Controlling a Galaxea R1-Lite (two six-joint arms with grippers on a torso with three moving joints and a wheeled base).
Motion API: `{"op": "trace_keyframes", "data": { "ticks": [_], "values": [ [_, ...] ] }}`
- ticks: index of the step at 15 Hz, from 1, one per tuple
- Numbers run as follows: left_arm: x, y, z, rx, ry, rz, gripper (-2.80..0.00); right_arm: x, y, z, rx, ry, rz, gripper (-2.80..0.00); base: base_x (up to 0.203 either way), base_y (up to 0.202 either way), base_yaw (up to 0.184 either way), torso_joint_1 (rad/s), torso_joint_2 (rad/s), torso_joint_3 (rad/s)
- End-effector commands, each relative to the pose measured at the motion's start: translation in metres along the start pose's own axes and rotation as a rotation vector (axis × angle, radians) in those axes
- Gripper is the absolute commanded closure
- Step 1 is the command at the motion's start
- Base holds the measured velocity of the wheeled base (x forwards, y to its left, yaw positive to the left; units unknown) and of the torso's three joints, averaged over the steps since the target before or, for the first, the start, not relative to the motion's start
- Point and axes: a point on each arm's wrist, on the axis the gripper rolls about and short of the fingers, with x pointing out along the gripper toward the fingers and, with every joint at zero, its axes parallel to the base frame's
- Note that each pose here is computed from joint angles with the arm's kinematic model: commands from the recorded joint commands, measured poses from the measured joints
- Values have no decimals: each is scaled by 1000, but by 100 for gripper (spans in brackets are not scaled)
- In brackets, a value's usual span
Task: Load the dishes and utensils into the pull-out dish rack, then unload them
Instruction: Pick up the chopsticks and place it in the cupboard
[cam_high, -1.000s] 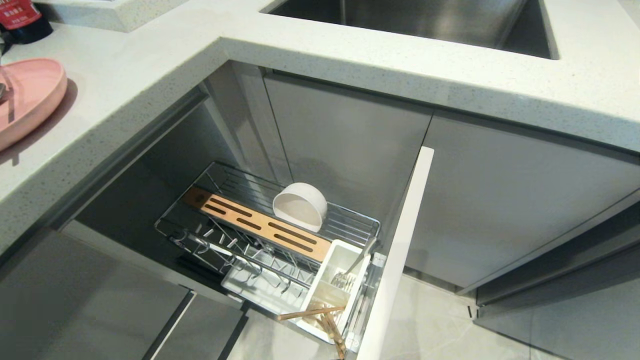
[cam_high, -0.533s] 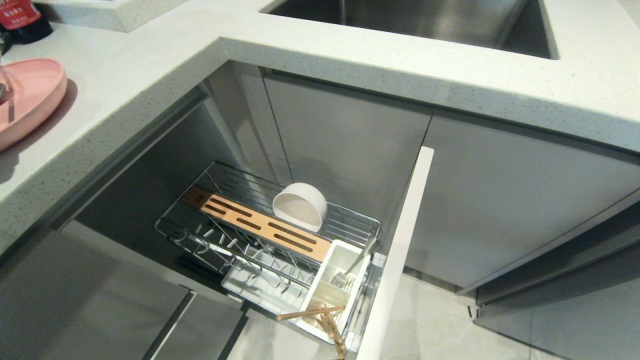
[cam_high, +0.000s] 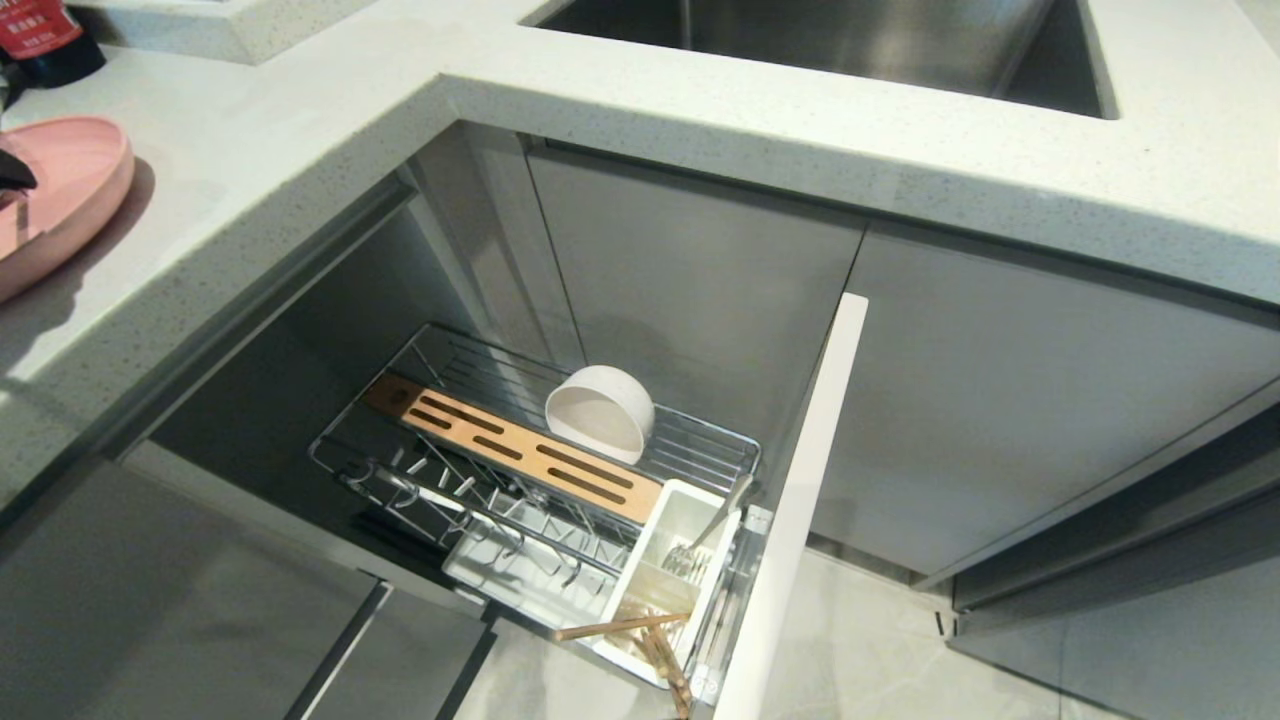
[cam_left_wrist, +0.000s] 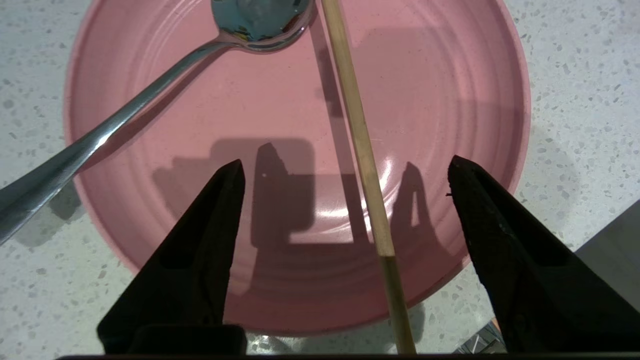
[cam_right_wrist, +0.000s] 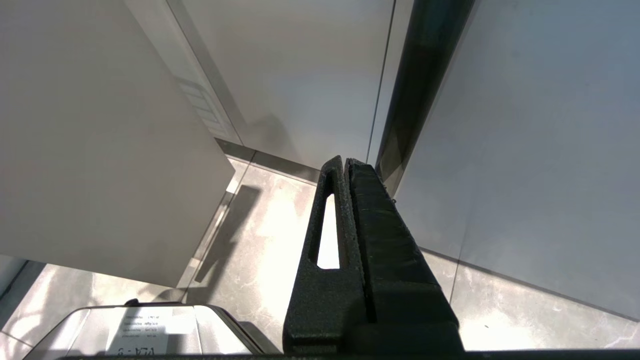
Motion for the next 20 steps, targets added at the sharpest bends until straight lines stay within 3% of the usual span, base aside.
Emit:
{"op": "trace_keyframes", "data": {
  "ticks": [1,18,19,20],
  "values": [
    [7,-3,-1,7,19,5,-280,0,0,0,0,1,-1,0,0,0,0,0,0,0],
    [23,-9,-4,23,57,17,-280,0,0,0,0,1,1,0,0,0,0,0,0,0],
    [24,-9,-5,24,60,18,0,0,0,0,0,1,1,0,0,0,0,0,0,0],
    [24,-9,-5,25,60,17,0,0,0,0,0,1,1,0,0,0,0,0,0,0]
  ]
}}
